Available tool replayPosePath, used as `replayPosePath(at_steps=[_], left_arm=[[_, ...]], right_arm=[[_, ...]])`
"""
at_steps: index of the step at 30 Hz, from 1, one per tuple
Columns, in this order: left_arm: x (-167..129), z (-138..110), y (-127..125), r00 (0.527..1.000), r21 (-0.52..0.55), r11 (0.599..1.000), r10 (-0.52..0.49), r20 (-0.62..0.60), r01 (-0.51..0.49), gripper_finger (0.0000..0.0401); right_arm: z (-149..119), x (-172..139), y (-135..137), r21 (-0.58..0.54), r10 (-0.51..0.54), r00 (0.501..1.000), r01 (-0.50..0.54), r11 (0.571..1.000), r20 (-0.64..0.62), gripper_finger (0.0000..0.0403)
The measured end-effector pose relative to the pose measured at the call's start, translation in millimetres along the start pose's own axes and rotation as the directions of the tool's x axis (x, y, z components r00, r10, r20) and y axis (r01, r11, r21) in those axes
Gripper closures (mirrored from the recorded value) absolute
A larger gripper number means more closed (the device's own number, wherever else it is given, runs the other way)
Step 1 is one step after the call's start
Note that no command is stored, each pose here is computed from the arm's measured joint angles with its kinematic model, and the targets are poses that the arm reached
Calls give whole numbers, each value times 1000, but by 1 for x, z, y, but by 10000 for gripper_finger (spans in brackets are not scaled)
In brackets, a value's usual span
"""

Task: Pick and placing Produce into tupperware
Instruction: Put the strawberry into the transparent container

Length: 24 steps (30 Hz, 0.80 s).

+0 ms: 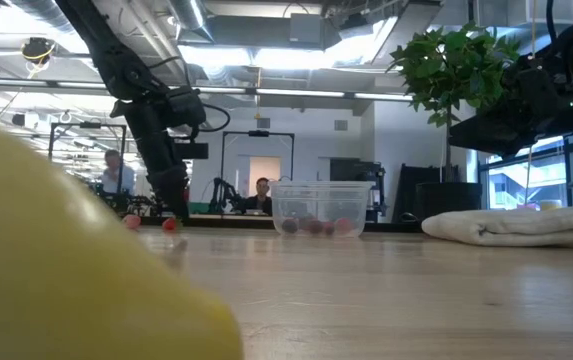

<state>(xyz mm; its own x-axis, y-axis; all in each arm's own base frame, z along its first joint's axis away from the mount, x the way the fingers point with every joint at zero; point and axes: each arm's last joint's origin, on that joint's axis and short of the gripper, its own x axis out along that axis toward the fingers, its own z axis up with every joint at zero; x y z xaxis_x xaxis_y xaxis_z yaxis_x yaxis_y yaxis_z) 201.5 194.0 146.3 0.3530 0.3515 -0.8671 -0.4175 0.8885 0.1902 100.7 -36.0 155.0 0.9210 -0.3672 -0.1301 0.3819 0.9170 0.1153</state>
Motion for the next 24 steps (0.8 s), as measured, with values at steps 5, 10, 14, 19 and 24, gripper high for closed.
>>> replayPosePath(at_steps=[5, 10, 14, 19, 24], left_arm=[[0, 1, -1, 999, 1, 1000, -31, 16, 31, 167], [0, 1, -1, 1000, 24, 999, -27, 14, 27, 168], [0, 1, -2, 1000, 36, 999, -28, 14, 28, 168], [0, 1, -3, 999, 114, 993, -29, 14, 27, 168], [0, 1, -3, 999, 137, 990, -29, 14, 27, 168]], right_arm=[[0, 0, 0, 0, 0, 1000, 0, 1000, 0, 208], [0, 0, 0, 3, 0, 1000, 0, 1000, 0, 208], [0, 0, 0, 3, 0, 1000, 0, 1000, 0, 208], [0, 0, 0, 3, 0, 1000, 0, 1000, 0, 208], [0, 0, 0, 3, 0, 1000, 0, 1000, 0, 208]])
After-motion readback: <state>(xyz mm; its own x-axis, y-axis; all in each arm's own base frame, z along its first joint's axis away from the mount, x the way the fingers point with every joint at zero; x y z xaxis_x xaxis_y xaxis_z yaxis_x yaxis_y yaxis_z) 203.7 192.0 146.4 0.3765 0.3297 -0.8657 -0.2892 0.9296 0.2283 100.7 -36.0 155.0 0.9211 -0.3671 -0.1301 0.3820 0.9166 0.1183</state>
